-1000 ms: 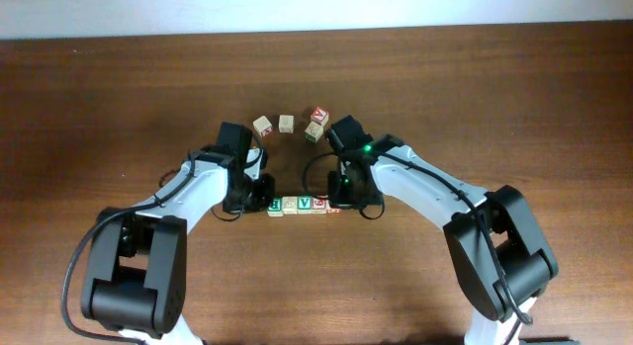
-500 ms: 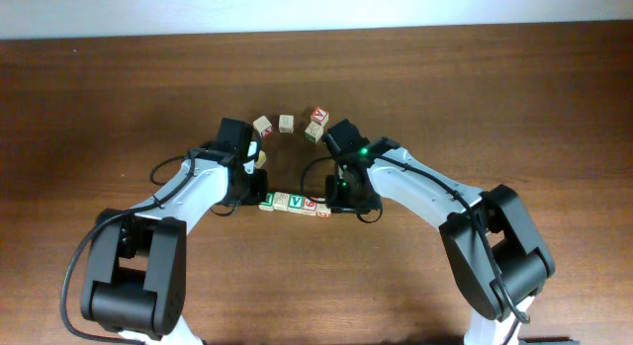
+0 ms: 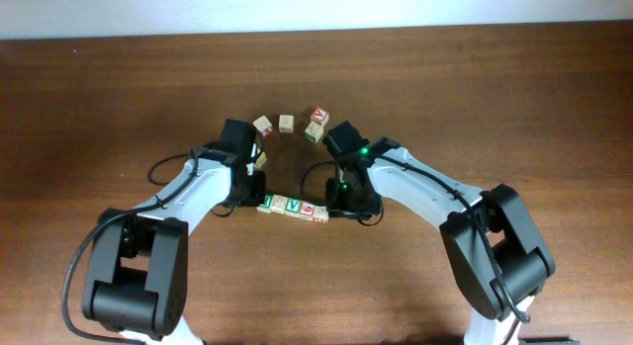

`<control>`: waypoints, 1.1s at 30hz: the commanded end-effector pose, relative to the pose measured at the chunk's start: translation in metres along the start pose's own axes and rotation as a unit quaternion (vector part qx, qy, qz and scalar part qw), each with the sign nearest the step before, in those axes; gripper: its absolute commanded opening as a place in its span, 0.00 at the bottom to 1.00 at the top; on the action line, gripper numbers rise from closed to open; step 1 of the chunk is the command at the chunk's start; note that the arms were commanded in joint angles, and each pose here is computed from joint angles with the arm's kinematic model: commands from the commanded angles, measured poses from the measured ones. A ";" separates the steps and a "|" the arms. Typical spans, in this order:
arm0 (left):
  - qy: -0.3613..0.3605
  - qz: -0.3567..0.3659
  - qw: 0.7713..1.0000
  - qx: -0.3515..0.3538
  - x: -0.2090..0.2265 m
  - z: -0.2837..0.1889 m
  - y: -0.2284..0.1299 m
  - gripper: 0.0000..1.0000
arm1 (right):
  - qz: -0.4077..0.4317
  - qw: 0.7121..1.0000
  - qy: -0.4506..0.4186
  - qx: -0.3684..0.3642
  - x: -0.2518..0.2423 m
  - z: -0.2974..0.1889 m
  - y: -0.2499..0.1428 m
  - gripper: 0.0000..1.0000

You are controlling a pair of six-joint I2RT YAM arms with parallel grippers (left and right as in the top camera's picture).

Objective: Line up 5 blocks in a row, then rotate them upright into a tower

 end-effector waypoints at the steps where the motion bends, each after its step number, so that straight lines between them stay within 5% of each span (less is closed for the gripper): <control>1: 0.001 0.008 1.000 0.024 -0.006 0.006 -0.014 0.35 | -0.005 0.999 0.037 0.009 0.018 -0.003 0.000 0.38; 4: 0.018 0.007 1.000 0.021 0.000 0.006 -0.013 0.49 | -0.005 0.999 0.038 0.009 0.018 -0.003 0.000 0.43; 33: 0.023 -0.014 0.999 0.034 0.030 0.005 -0.012 0.65 | -0.011 0.999 0.040 0.009 0.014 -0.004 0.002 0.48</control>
Point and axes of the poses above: each gripper's point midway between its finger pads, its own z axis out along the fingers, its own x axis along the line the jaws close on, y = z × x, the point moved 1 cm from there along -z, back along the fingers, and after that the axes turned 2 degrees about -z, right-handed, at the moved point
